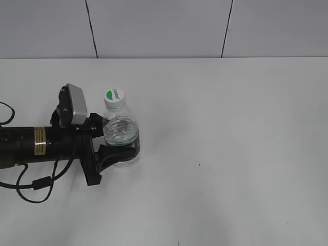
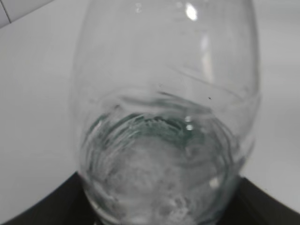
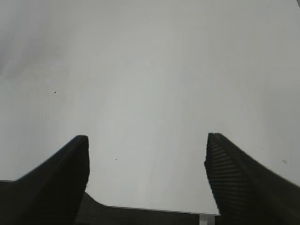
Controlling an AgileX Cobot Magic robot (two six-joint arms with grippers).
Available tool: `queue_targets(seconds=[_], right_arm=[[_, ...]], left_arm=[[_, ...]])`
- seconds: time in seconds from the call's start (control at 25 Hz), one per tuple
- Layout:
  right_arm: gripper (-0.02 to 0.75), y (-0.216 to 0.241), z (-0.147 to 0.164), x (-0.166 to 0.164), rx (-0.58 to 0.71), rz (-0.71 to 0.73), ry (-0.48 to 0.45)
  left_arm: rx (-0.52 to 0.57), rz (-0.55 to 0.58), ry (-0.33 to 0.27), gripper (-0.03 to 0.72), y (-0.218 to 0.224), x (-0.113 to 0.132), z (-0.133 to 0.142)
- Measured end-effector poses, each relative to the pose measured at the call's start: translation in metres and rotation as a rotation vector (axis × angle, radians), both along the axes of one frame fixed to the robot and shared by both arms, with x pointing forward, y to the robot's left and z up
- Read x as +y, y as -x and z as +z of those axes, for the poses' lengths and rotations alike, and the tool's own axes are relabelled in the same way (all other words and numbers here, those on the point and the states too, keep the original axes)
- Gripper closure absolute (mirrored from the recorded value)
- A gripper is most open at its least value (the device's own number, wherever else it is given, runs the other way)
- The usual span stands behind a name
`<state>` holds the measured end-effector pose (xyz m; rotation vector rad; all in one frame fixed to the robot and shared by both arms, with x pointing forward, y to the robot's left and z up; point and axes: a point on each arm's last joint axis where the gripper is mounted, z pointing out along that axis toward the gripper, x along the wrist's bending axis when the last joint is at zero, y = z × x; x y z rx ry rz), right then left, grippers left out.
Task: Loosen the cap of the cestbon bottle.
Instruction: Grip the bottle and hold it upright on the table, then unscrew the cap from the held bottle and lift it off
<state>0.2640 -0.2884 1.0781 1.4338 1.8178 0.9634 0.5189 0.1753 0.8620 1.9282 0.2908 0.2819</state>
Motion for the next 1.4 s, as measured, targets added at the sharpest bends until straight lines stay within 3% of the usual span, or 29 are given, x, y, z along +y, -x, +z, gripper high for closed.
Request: queue_targets(seconds=[0.36,0.56,0.68,0.92,1.2,1.4], right_arm=[[0.164,-0.061,0.028,0.007,0.179,0.045,0.051],[0.248,-0.094,0.043,0.021,0.238,0.196,0.056],[0.295,-0.121,0.045,0.026,0.342,0.262,0.067],[0.312,-0.159,0.051,0.038,0.461,0.386,0.079],[0.322,-0.196,0.049,0.079,0.522,0.524,0.219],[0.336,-0.220,0.046,0.115,0.555,0.567,0.234]], left_arm=[[0.060,-0.037,0.017,0.276,0.004,-0.012,-0.001],[0.074,-0.130,-0.008,0.276,0.012,-0.014,-0.003],[0.074,-0.150,-0.015,0.276,0.014,-0.014,-0.003],[0.077,-0.149,-0.022,0.276,0.014,-0.014,-0.004],[0.074,-0.185,-0.035,0.276,0.016,-0.014,-0.004],[0.073,-0.209,-0.039,0.276,0.018,-0.014,-0.004]])
